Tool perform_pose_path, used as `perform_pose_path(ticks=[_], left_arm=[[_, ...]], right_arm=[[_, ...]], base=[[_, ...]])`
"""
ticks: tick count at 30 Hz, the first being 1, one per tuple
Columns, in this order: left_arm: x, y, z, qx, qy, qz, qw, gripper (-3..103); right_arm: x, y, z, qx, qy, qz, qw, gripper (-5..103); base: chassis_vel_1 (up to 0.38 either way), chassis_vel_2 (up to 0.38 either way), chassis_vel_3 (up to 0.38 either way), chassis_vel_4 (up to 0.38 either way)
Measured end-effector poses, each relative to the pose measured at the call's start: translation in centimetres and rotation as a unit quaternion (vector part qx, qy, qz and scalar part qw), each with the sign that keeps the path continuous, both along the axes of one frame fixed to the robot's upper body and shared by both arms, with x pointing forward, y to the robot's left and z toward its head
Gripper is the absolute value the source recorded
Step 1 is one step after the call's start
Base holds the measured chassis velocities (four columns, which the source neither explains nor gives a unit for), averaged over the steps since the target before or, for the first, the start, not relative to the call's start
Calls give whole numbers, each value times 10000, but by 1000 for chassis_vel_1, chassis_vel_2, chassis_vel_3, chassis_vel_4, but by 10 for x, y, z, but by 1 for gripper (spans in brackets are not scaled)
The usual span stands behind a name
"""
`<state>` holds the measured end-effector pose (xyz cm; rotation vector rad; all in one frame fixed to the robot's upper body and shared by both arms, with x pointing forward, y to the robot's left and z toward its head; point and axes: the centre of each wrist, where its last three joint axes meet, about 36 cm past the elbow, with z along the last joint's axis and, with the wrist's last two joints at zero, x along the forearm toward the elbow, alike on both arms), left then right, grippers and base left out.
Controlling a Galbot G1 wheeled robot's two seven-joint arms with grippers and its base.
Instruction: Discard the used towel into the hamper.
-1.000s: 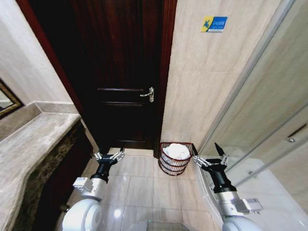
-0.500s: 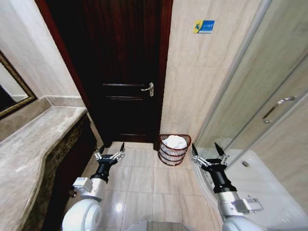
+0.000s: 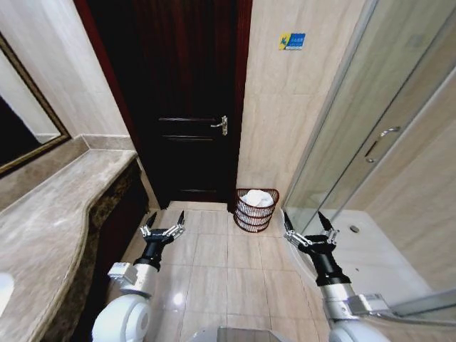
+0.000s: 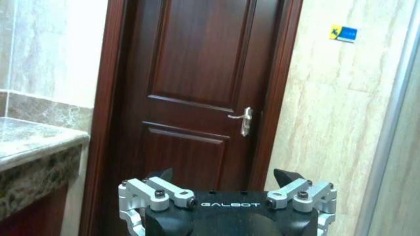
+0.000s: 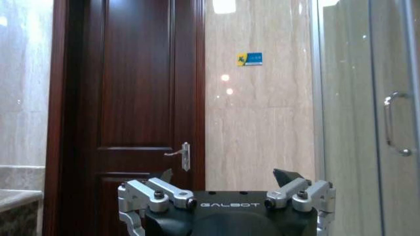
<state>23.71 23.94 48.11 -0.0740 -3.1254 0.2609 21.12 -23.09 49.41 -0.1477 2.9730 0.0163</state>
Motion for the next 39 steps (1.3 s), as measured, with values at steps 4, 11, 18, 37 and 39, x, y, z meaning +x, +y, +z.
perform_pose_path(ticks=[4,11,18,37,39], left_arm=[[0,0,0,0,-1,-1,10000,100],[0,0,0,0,-1,0,10000,100],[0,0,0,0,-1,0,10000,100],[0,0,0,0,-1,0,10000,100],[0,0,0,0,-2,0,10000,100]], right_arm=[[0,0,0,0,0,0,10000,100],[0,0,0,0,-1,0,10000,100],[0,0,0,1,0,0,10000,100],[0,0,0,0,0,0,10000,100],[0,0,0,0,-1,0,10000,100]], base=[[195,-191,-178,177],[176,-189,-174,188],[206,-211,-207,203],[136,-132,-135,135],[-25,9,26,-17]])
